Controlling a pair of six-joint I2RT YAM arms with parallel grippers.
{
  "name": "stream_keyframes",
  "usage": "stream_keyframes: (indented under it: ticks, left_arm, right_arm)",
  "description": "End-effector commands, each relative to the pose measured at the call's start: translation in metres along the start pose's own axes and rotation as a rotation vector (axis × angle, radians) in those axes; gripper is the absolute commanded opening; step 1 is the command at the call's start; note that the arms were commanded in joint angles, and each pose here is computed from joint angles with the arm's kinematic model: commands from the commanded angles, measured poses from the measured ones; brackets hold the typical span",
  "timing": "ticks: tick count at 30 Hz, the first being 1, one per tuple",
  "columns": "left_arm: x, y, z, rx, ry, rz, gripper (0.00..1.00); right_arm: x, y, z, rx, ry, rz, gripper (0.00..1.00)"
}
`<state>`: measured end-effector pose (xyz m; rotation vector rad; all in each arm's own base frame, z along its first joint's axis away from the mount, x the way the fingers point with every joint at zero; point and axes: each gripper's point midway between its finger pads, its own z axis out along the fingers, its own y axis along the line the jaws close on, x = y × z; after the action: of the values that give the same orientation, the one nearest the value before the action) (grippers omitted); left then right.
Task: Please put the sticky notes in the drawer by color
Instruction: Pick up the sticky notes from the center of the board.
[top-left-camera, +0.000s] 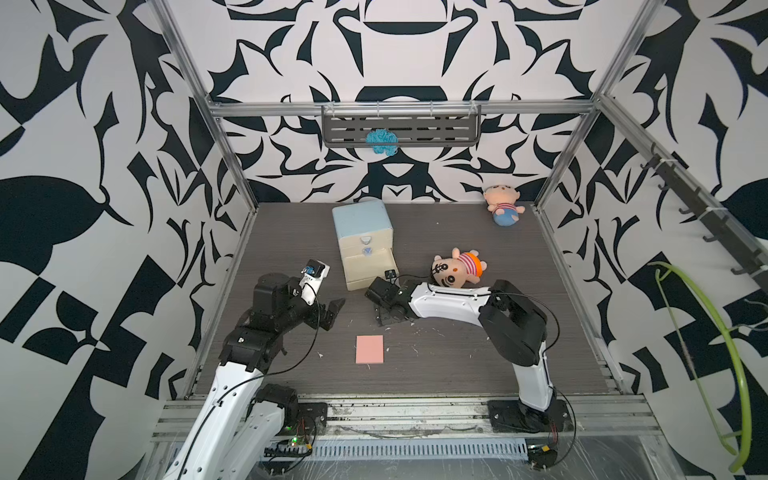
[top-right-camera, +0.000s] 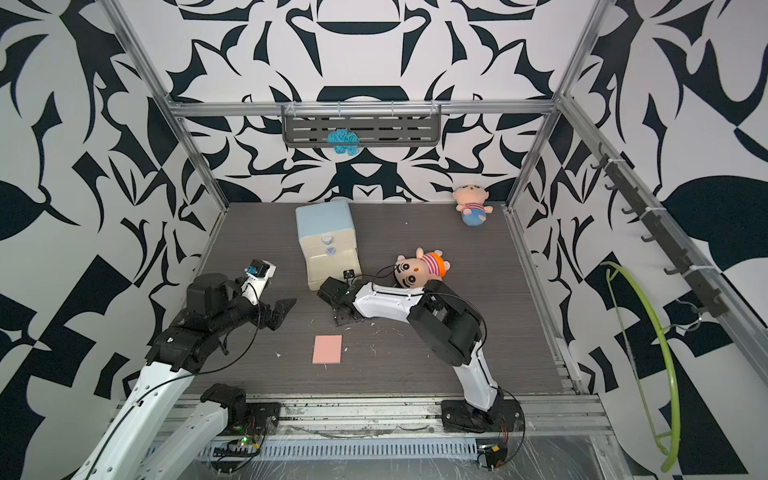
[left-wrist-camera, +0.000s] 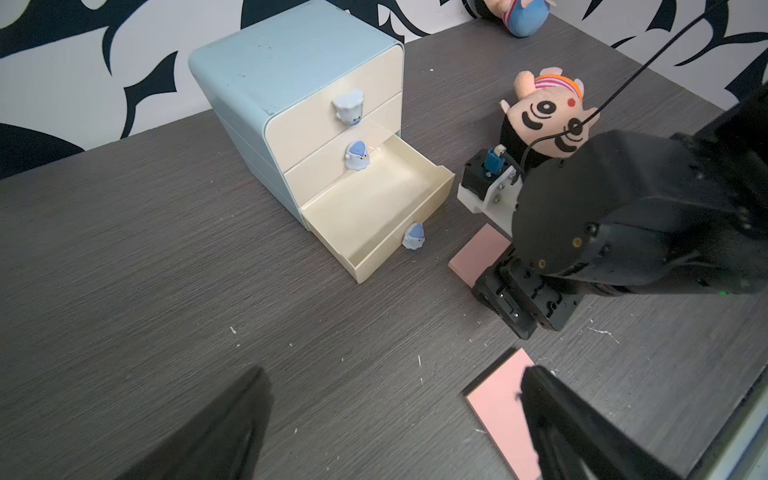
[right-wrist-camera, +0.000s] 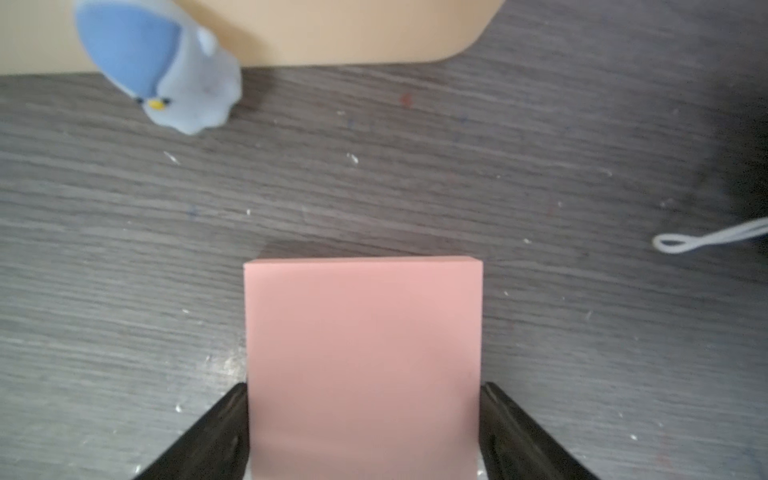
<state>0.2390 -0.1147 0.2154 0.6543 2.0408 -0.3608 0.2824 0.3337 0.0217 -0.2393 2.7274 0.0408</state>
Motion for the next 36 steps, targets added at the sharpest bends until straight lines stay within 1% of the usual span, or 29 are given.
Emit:
stream_keyframes:
  ticks: [1, 6, 10, 19, 23, 28, 31, 36]
  left_arm:
    - [0.004, -0.004, 0.003, 0.029, 0.007, 0.01, 1.0]
    - [0.006, -0.009, 0.004, 0.06, 0.024, 0.014, 1.0]
    - [0.005, -0.009, 0.004, 0.061, 0.026, 0.021, 1.0]
    - [0.008, -0.012, 0.004, 0.077, 0.037, 0.033, 0.99]
    - [0.01, -0.015, 0.002, 0.092, 0.042, 0.052, 0.99]
    - [0.014, -0.017, 0.002, 0.107, 0.052, 0.067, 0.99]
    - [0.017, -0.019, 0.004, 0.118, 0.058, 0.069, 0.99]
    - [0.017, -0.021, 0.005, 0.131, 0.06, 0.076, 0.99]
  right_arm:
    - [0.0, -0.004, 0.005, 0.024, 0.002, 0.003, 0.85]
    - [0.0, -0.006, 0.003, 0.027, -0.003, 0.001, 0.8]
    - [-0.007, -0.004, -0.006, 0.013, -0.027, 0.001, 0.79]
    - [-0.038, 0.002, -0.055, -0.064, -0.13, 0.005, 0.79]
    - [-0.059, 0.01, -0.075, -0.102, -0.176, -0.01, 0.79]
    - [-0.089, 0.022, -0.083, -0.159, -0.219, -0.007, 0.78]
    - [-0.114, 0.029, -0.081, -0.18, -0.246, -0.011, 0.78]
    - [-0.15, 0.029, -0.063, -0.197, -0.256, -0.007, 0.78]
